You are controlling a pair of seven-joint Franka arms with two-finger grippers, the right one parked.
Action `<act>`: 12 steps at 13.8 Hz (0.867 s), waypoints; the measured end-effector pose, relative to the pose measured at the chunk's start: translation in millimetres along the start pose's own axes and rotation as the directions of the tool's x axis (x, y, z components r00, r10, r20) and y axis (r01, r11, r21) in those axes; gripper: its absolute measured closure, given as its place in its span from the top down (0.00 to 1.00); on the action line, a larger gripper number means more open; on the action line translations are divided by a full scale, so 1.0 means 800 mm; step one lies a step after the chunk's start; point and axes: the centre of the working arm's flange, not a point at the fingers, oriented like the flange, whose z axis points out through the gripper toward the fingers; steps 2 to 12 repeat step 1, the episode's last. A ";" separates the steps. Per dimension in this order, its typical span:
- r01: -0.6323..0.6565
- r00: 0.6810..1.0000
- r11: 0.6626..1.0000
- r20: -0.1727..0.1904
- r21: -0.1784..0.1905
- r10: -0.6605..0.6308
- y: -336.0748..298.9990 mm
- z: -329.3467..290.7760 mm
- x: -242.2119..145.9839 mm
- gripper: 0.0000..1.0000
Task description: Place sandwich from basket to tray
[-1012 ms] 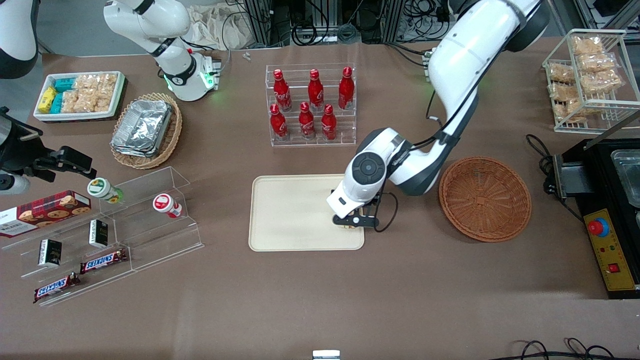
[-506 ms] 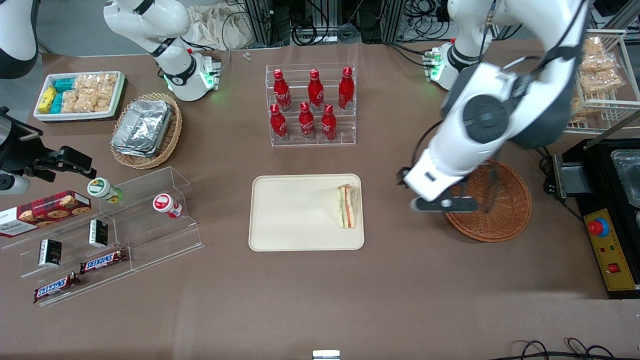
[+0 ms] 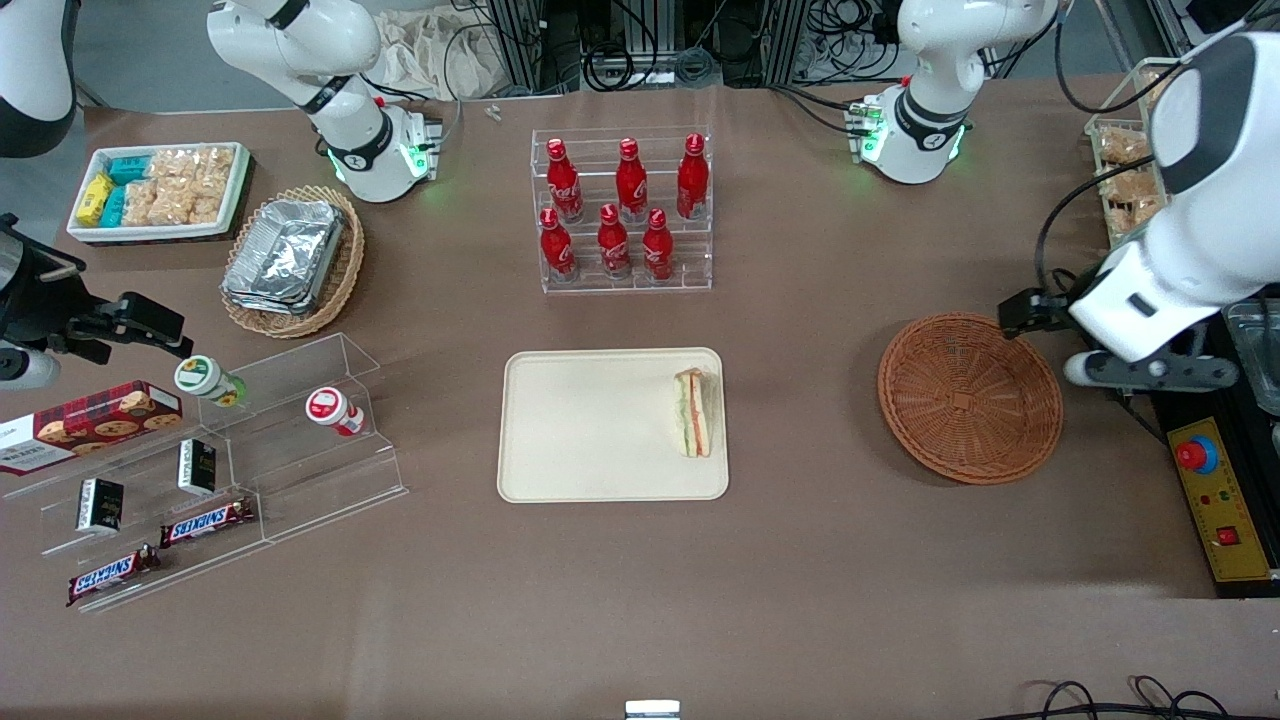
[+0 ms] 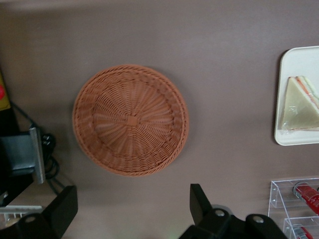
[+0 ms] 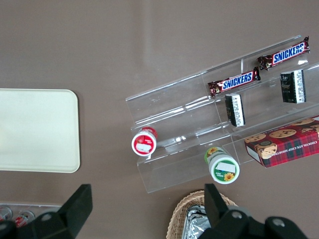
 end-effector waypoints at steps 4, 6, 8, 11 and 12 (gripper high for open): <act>0.010 1.000 1.000 0.002 -0.005 -0.010 -0.005 -0.008 -0.011 1.00; 0.010 1.000 1.000 0.002 -0.005 -0.010 -0.005 -0.008 -0.011 1.00; 0.010 1.000 1.000 0.002 -0.005 -0.010 -0.005 -0.008 -0.011 1.00; 0.010 1.000 1.000 0.002 -0.005 -0.010 -0.005 -0.008 -0.011 1.00; 0.010 1.000 1.000 0.002 -0.005 -0.010 -0.005 -0.008 -0.011 1.00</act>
